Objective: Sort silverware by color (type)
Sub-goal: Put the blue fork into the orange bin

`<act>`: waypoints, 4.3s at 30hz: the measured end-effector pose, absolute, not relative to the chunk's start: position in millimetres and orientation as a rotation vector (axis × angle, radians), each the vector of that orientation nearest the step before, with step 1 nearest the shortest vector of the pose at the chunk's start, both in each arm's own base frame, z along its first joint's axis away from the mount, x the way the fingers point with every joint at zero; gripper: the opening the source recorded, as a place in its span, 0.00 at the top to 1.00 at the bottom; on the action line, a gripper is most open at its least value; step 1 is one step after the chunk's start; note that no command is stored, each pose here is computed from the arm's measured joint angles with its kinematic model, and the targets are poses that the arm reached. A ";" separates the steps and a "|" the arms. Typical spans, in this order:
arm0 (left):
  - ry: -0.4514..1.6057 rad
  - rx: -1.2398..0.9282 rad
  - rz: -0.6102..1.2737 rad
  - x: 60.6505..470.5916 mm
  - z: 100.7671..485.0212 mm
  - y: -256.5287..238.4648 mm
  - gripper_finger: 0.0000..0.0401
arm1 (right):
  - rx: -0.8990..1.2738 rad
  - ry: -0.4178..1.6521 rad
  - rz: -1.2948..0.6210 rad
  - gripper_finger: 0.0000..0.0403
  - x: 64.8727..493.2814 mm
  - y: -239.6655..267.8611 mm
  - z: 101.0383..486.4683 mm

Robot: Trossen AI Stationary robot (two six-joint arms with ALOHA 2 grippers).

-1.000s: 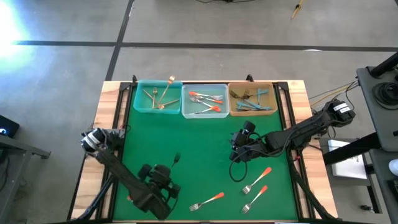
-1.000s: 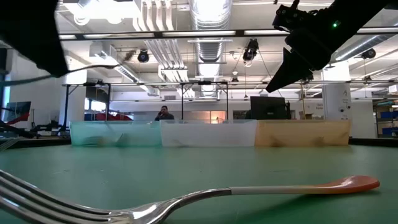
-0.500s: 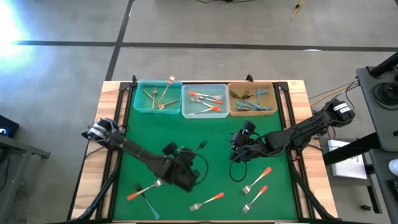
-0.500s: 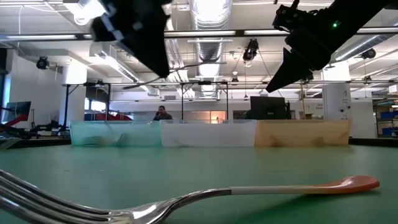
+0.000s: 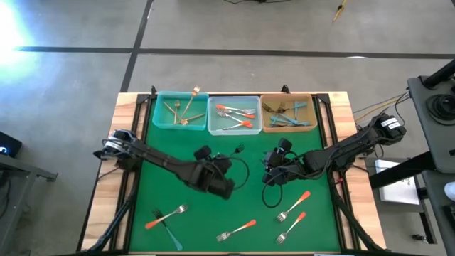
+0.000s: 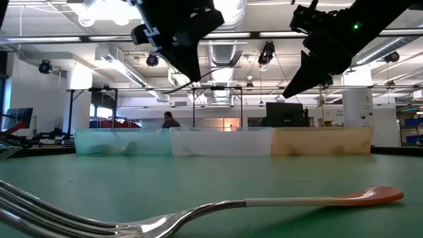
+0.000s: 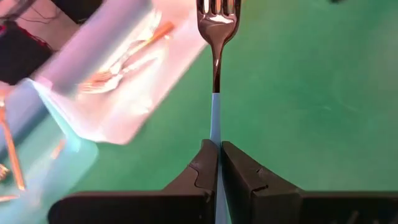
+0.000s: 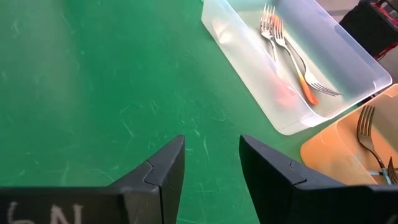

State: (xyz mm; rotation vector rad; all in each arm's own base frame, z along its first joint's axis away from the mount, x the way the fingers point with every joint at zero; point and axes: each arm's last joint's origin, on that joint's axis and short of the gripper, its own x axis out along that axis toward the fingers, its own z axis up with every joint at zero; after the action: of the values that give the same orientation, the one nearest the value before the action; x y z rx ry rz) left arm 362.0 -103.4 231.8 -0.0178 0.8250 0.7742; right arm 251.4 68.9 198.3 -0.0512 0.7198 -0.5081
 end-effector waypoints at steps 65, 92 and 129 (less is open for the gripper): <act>0.186 -0.212 0.241 264.2 260.7 66.6 1.00 | 0.071 0.490 -0.683 0.64 268.8 44.4 213.4; 0.080 -0.202 0.130 275.8 256.4 64.2 1.00 | 0.046 0.480 -0.674 0.55 292.2 33.2 247.7; 0.001 -0.178 0.041 298.4 241.5 50.8 1.00 | 0.231 0.021 -0.546 0.47 317.2 18.6 289.7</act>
State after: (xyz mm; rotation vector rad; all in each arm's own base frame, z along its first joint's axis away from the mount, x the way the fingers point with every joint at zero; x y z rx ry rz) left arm 298.4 50.8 241.5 -0.1782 0.0014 0.0407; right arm 317.2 18.6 289.7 0.2314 0.0213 -0.5464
